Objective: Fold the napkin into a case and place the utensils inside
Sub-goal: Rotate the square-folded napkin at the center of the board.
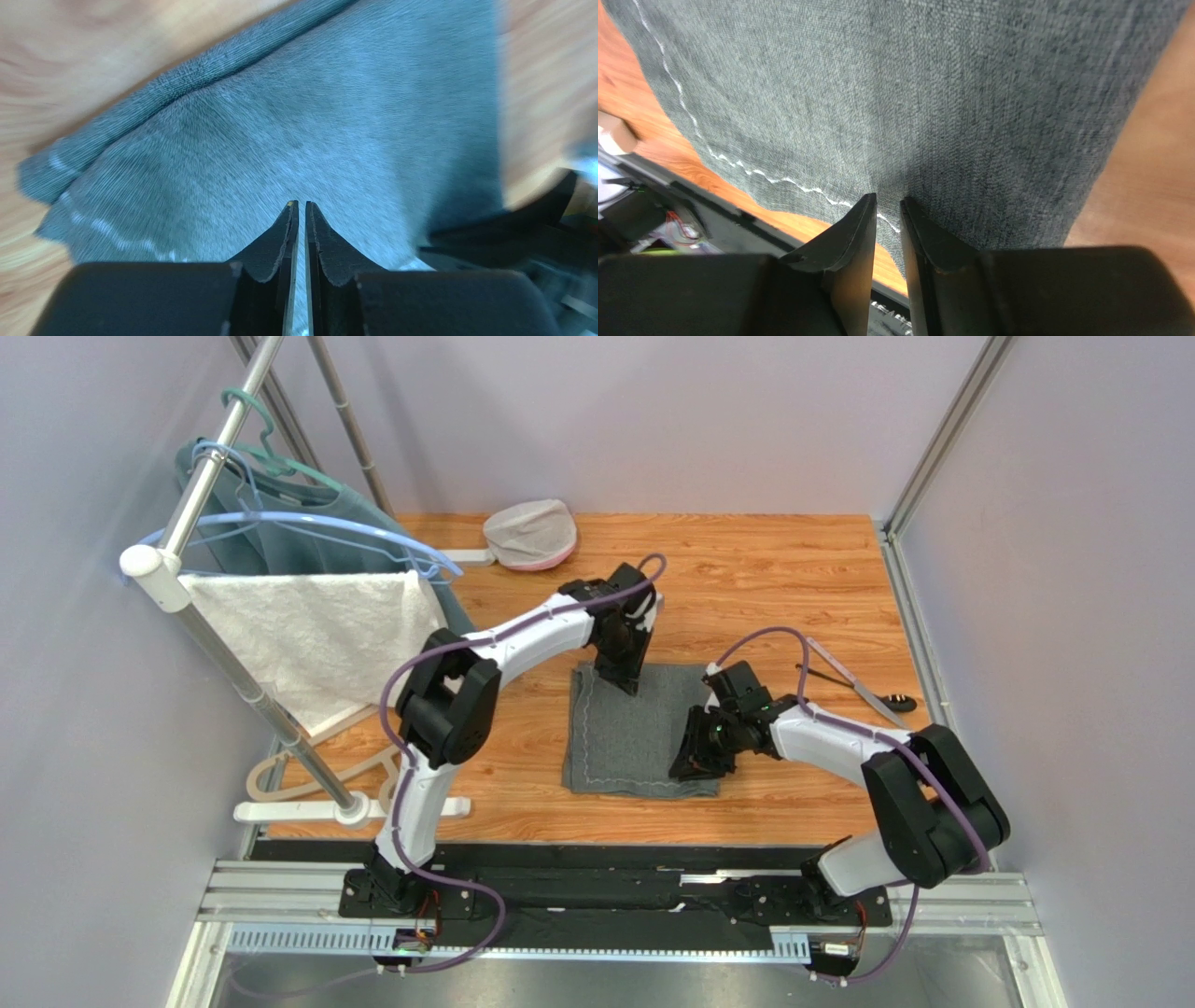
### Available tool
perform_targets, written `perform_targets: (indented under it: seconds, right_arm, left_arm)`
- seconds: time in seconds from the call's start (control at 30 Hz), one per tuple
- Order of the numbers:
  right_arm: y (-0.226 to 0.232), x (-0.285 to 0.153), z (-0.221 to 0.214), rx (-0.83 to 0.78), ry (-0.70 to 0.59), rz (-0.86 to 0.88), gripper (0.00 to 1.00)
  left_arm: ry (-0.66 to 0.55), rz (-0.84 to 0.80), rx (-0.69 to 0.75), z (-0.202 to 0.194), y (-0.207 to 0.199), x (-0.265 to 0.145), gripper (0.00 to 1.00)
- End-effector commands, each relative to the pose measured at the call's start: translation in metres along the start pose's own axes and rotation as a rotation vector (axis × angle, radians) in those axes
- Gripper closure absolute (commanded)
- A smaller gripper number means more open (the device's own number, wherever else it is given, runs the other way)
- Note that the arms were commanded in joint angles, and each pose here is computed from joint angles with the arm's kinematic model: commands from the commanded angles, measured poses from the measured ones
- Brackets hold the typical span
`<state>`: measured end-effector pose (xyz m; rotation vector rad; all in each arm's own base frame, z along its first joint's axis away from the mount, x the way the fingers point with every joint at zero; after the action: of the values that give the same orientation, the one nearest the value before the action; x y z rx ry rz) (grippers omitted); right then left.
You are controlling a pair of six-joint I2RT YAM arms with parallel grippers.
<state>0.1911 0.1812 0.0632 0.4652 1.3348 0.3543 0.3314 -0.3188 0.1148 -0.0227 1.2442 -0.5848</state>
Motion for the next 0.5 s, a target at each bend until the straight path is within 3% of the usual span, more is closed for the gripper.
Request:
perform_targets:
  seconds: [0.0,0.1,0.23,0.27,0.37,0.47]
  right_arm:
    - [-0.038,0.003,0.021,0.088,-0.137,-0.192,0.73]
    - [-0.061,0.001,0.040,0.116,-0.171,-0.256,0.72]
    - [-0.052,-0.005,0.096,0.065,-0.220,-0.243,0.72]
    - [-0.057,-0.011,0.104,0.049,-0.219,-0.321,0.72]
    - [-0.035,-0.018,0.138,-0.017,-0.223,-0.286,0.70]
    - [-0.017,-0.034,0.145,-0.055,-0.227,-0.232,0.62]
  left_arm:
    - [0.080,0.177,-0.037,-0.017,0.025,0.023,0.85]
    - [0.127,0.219,-0.057,-0.039,0.033,0.030,0.85]
    - [0.147,0.159,-0.103,-0.063,0.016,0.024,0.85]
    - [0.138,0.138,-0.101,-0.067,0.009,0.020,0.85]
    - [0.061,0.091,-0.096,-0.077,-0.015,-0.007,0.78]
    - [-0.019,0.052,-0.093,-0.071,-0.024,-0.044,0.64]
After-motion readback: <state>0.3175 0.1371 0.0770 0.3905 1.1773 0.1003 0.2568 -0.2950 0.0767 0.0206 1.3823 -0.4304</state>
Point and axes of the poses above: each gripper's point midway between its finger pads, its own x axis out along the fingers, its own y axis along the line the jaws close on, z = x × y, the point moved 5 cm from there along -x, back along the fingers, and after that the axes turned 1 degree about -x, right-handed, at the moved point
